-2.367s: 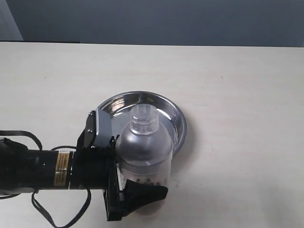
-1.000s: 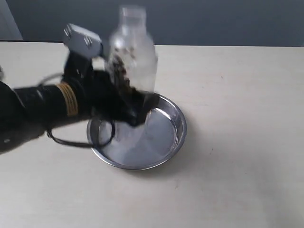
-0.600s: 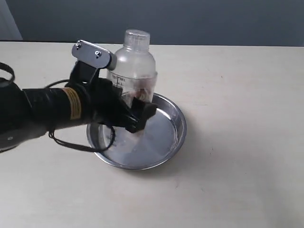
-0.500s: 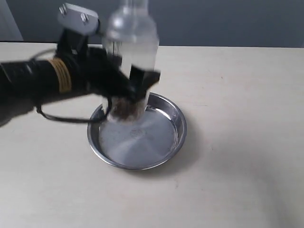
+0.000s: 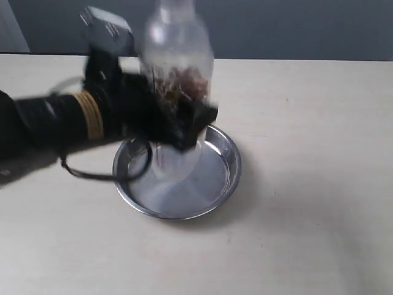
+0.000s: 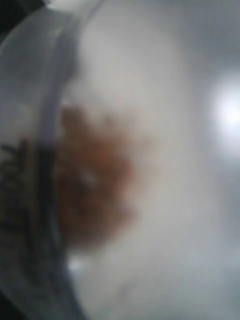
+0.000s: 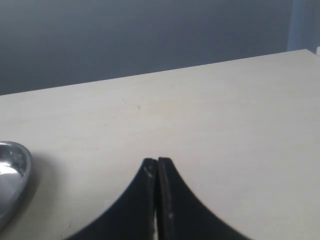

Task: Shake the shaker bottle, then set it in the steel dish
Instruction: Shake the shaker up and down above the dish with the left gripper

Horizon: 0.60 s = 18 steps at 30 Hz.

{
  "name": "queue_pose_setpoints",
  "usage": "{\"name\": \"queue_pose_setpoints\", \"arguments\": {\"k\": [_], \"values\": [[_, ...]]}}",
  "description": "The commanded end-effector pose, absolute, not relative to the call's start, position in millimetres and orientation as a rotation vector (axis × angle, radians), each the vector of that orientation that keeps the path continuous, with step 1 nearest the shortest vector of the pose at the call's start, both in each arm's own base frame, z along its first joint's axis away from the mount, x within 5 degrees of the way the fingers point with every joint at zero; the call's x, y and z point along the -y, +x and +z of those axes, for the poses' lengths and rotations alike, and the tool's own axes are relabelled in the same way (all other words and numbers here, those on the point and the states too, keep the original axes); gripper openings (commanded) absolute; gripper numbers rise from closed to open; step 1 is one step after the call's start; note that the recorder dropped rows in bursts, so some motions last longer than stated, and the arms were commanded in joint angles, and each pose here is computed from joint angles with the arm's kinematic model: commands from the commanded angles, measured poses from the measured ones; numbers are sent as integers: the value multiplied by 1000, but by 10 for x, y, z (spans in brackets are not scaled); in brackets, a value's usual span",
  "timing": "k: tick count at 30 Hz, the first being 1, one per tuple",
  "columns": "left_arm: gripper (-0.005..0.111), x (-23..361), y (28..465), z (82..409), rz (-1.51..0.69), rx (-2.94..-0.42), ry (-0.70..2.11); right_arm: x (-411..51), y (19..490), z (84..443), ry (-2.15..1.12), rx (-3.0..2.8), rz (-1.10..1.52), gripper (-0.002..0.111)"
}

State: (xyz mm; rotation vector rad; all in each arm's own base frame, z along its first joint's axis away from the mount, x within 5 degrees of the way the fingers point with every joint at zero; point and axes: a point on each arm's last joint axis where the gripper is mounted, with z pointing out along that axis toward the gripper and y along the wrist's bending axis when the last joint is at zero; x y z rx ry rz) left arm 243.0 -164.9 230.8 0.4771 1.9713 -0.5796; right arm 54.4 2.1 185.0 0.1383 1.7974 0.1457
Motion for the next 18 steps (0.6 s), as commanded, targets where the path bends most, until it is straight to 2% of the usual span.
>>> {"name": "queue_pose_setpoints", "arguments": {"k": [1, 2, 3, 5, 7, 8, 10, 11, 14, 16, 18], "values": [[0, 1621, 2415, 3009, -545, -1726, 531, -18, 543, 1856, 135, -1785, 138, -1], [0, 1582, 2405, 3247, -546, -1663, 496, -18, 543, 1856, 135, -1785, 138, -1], [0, 1548, 2418, 3270, -553, -1686, 446, -18, 543, 1856, 135, -1785, 138, -1], [0, 1578, 2445, 2822, -552, -1852, 427, -19, 543, 1857, 142, -1785, 145, -1], [0, 1618, 2454, 2191, -560, -2015, 447, -19, 543, 1857, 142, -1785, 145, -1], [0, 1629, 2459, 2105, -577, -2031, 433, -19, 543, 1857, 142, -1785, 145, -1], [0, 1655, 2461, 2408, -662, -1892, 390, -19, 543, 1857, 142, -1785, 145, -1], [0, 1654, 2439, 2789, -697, -1725, 399, -19, 543, 1857, 142, -1785, 145, -1], [0, 1598, 2376, 3363, -632, -1545, 443, -19, 543, 1857, 142, -1785, 145, -1], [0, 1595, 2385, 3144, -572, -1706, 456, -19, 543, 1857, 142, -1785, 145, -1], [0, 1618, 2421, 2607, -529, -1907, 481, -19, 543, 1857, 142, -1785, 145, -1]]}}
